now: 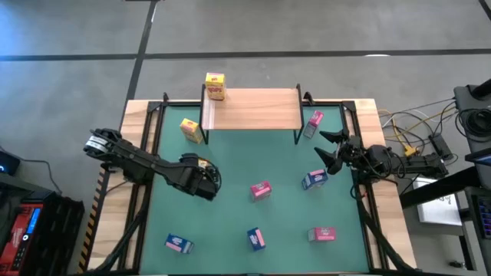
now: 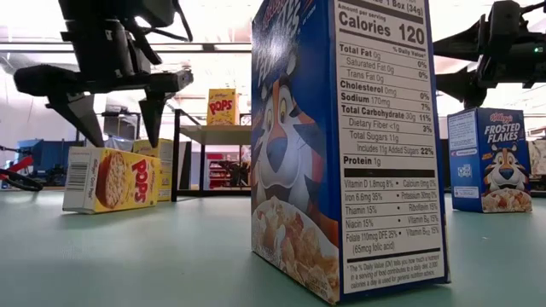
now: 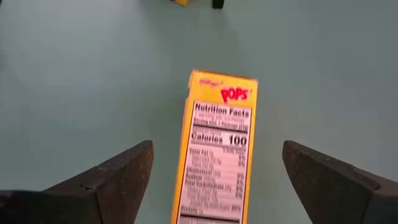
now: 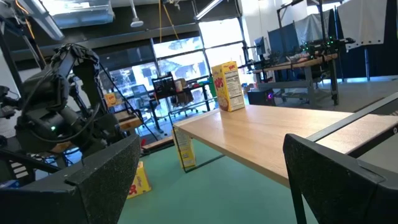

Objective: Stack cereal on shelf
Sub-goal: Put the bottom yellow cereal box on the shelf

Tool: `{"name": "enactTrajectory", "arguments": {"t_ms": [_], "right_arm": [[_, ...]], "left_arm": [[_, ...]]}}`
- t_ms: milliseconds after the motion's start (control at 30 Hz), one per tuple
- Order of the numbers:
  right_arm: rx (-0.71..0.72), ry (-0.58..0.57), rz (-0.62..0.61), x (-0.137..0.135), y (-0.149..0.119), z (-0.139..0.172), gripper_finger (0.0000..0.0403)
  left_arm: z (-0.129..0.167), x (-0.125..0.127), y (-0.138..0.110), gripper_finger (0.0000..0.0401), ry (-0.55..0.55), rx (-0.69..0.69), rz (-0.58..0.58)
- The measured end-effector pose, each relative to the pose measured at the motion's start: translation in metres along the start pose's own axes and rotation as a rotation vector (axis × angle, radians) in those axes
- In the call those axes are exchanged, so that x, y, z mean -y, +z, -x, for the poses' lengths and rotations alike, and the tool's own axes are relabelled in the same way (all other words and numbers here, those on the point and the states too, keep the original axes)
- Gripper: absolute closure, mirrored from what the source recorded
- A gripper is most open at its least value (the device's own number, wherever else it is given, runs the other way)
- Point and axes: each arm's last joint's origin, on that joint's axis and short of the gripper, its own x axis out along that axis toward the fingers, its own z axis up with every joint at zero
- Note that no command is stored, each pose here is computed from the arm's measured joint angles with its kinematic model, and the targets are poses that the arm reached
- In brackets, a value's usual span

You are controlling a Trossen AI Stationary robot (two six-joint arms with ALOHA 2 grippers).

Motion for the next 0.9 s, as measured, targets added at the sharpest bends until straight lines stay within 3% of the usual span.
{"name": "enactTrajectory", "arguments": {"t_ms": [533,900], "right_arm": [[0.000,0.000,0.000,0.000,0.000,0.000,0.0019],[0.001,0.000,0.000,0.000,0.000,0.000,0.0019]], "left_arm": [[-0.032,-0.006,0.001,0.0076,0.003,0.003,0.031],[-0.036,-0.005,0.000,0.0151,0.001,0.003,0.048]]}}
